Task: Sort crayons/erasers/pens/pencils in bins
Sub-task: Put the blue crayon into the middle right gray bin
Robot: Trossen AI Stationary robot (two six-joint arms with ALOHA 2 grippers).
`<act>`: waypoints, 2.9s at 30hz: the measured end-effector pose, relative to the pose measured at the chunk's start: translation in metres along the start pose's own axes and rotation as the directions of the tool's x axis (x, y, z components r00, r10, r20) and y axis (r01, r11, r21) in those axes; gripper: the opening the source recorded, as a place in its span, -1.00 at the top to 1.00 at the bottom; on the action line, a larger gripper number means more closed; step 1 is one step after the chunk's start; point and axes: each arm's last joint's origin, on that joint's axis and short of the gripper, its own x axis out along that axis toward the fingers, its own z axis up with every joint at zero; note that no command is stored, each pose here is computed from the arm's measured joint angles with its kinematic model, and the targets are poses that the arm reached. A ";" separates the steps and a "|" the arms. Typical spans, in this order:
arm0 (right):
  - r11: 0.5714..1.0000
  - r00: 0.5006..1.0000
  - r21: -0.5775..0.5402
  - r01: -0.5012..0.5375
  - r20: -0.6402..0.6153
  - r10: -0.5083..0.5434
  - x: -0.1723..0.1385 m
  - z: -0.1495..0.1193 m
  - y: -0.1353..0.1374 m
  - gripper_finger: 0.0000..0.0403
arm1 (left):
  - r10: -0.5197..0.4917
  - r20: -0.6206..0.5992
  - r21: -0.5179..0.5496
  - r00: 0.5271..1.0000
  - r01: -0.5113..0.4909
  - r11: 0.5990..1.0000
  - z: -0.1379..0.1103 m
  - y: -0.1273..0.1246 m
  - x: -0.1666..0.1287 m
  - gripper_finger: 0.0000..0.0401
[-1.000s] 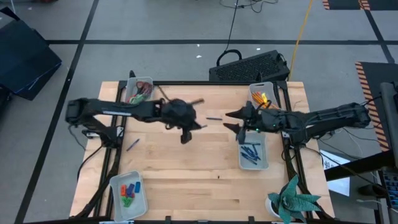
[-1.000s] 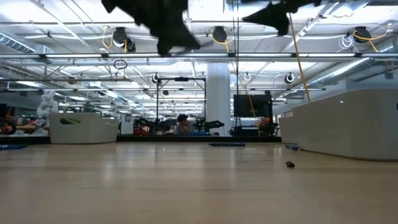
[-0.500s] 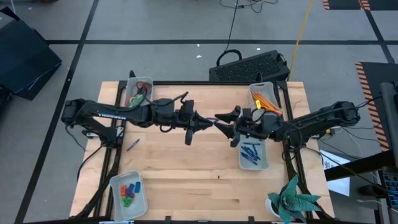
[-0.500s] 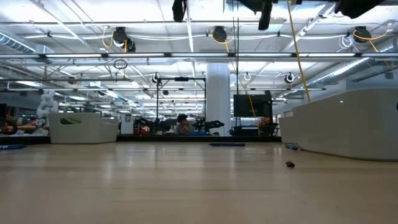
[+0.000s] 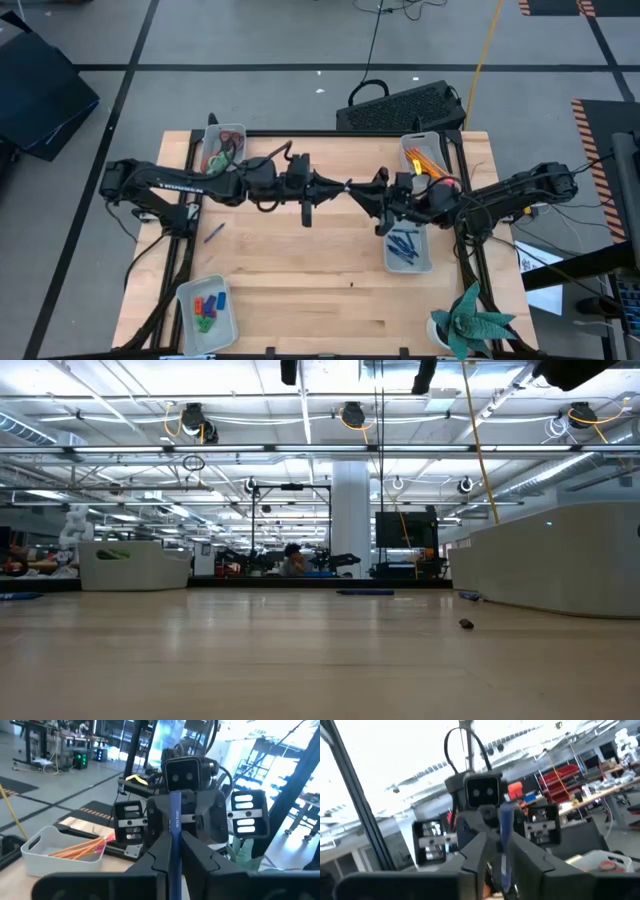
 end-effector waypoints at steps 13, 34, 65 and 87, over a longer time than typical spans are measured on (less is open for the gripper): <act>1.000 0.999 0.006 -0.021 0.030 0.020 0.000 0.003 0.001 0.33 | -0.031 0.043 -0.027 0.999 0.032 0.999 0.003 -0.008 0.000 0.83; 0.997 0.997 0.003 -0.075 0.035 0.074 -0.001 0.005 0.005 0.38 | -0.062 0.133 -0.050 0.989 0.069 0.996 -0.011 -0.015 0.017 0.83; 0.896 0.489 -0.370 0.246 -0.751 -0.444 -0.027 0.070 0.034 0.93 | 0.268 -0.163 0.226 0.950 -0.228 0.947 0.070 0.009 -0.087 -0.03; 0.650 -0.249 -0.422 0.632 -0.905 -0.346 -0.095 -0.071 -0.039 0.51 | 0.335 -0.357 0.023 0.872 -0.350 0.936 0.001 0.056 -0.035 -0.03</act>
